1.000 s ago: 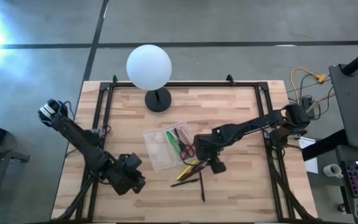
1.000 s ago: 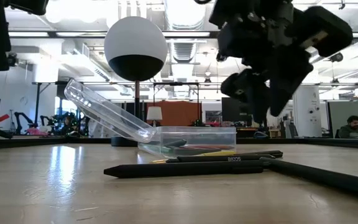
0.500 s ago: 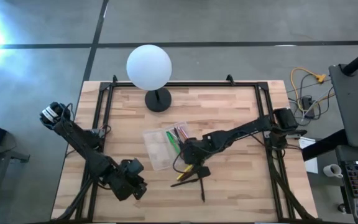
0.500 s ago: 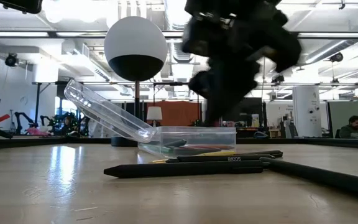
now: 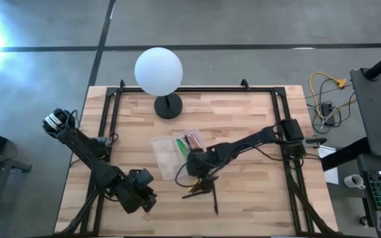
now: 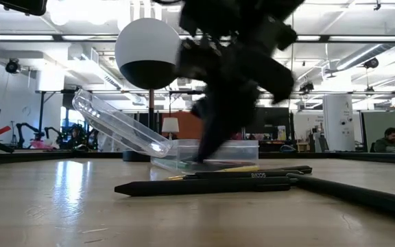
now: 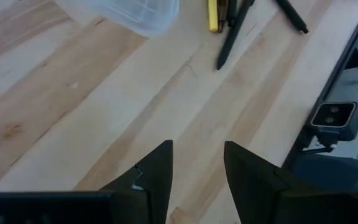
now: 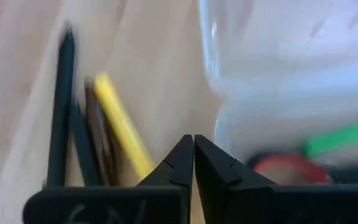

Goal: Pick & place school supplies into a supply box
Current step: Put the black ballpen into the supply box

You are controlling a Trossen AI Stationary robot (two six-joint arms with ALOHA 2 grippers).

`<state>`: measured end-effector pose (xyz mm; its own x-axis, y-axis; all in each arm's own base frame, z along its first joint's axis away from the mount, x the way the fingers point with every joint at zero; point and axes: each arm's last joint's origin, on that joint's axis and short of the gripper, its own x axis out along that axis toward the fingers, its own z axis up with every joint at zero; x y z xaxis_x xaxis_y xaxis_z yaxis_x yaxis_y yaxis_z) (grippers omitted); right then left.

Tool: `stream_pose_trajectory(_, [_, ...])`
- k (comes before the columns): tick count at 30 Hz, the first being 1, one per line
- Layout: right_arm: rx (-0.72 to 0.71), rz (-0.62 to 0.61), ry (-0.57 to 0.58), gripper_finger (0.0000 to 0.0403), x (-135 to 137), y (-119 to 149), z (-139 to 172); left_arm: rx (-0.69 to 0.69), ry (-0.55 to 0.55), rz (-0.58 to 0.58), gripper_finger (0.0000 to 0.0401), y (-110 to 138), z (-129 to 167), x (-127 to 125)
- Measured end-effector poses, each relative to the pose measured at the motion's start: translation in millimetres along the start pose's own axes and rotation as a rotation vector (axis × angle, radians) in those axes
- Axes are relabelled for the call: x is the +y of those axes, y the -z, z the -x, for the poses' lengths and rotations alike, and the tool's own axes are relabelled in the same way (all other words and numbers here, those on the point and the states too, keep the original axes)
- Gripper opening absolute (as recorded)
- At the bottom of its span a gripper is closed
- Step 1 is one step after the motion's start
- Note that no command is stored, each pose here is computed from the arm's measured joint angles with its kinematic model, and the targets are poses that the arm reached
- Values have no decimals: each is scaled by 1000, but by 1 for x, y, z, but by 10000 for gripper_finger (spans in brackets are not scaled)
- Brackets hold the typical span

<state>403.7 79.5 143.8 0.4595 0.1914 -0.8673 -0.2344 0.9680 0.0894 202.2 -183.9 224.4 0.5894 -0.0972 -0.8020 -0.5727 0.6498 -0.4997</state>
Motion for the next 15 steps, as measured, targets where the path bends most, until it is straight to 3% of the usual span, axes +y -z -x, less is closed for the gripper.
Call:
stream_pose_trajectory(8, [-102, 47, 39, 9, -6, -29, 16, -1, -6, -2, 127, 0, 0, 1])
stream_pose_trajectory(15, [-133, 20, 91, 9, -16, -33, 36, -4, -11, -3, 127, 0, 0, 1])
